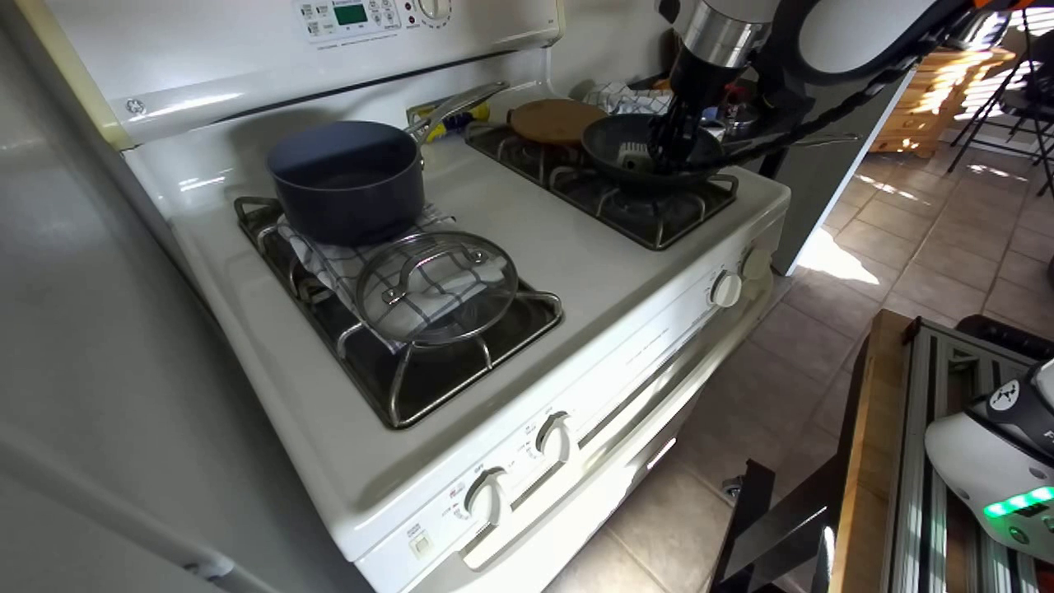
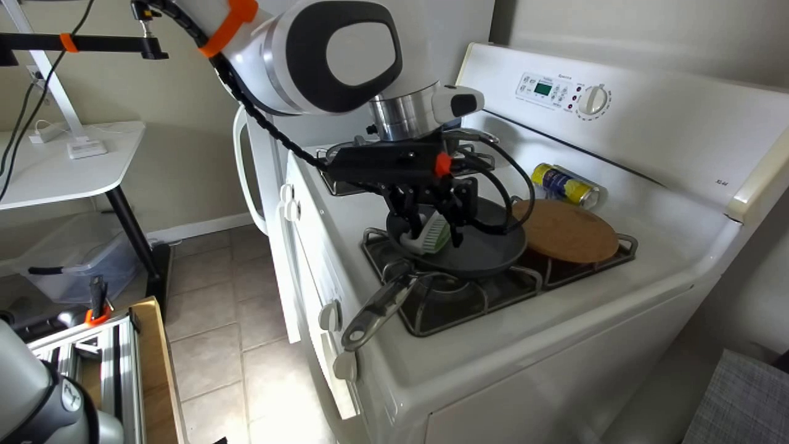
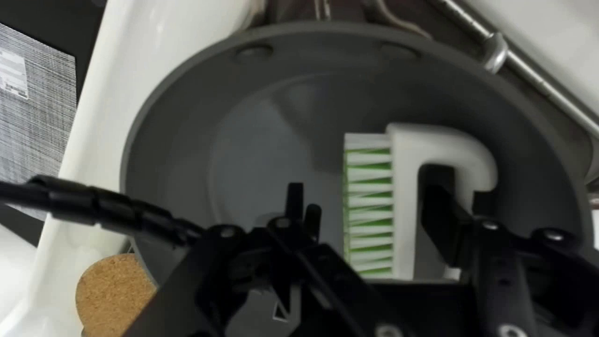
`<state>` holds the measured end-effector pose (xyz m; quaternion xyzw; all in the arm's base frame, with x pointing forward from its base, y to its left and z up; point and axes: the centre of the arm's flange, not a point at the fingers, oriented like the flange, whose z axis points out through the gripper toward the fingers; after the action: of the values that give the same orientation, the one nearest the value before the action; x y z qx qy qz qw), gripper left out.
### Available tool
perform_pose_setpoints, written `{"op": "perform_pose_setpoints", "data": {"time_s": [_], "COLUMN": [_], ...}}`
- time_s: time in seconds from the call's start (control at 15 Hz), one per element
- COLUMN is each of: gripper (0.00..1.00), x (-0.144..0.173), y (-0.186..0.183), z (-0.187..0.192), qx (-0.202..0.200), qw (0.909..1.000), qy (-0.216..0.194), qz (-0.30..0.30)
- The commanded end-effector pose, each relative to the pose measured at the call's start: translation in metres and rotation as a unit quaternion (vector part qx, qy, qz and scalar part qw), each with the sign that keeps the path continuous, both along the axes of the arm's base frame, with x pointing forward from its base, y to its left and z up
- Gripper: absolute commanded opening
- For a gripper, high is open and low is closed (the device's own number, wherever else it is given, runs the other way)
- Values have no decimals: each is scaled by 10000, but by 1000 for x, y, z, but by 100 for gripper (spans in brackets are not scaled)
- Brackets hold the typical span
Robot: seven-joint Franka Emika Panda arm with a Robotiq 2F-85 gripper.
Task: Put the brush in the pot
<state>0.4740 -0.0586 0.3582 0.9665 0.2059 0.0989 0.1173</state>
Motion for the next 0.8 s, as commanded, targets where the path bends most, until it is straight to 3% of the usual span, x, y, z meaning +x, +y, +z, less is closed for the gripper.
{"op": "perform_pose_setpoints", "data": {"time_s": [0.0,0.27,0.53,0.73], "gripper": [34,4,7,7], "x": [3,3,3,9], "y": [-1,-5,-16,-23], "z": [-3,13,50,94], "qx": [83,80,328,697], "qw": [10000,9999,9983,9919], "qy": [-51,-110,-420,-1001], "qz": [20,-61,-238,-366]}}
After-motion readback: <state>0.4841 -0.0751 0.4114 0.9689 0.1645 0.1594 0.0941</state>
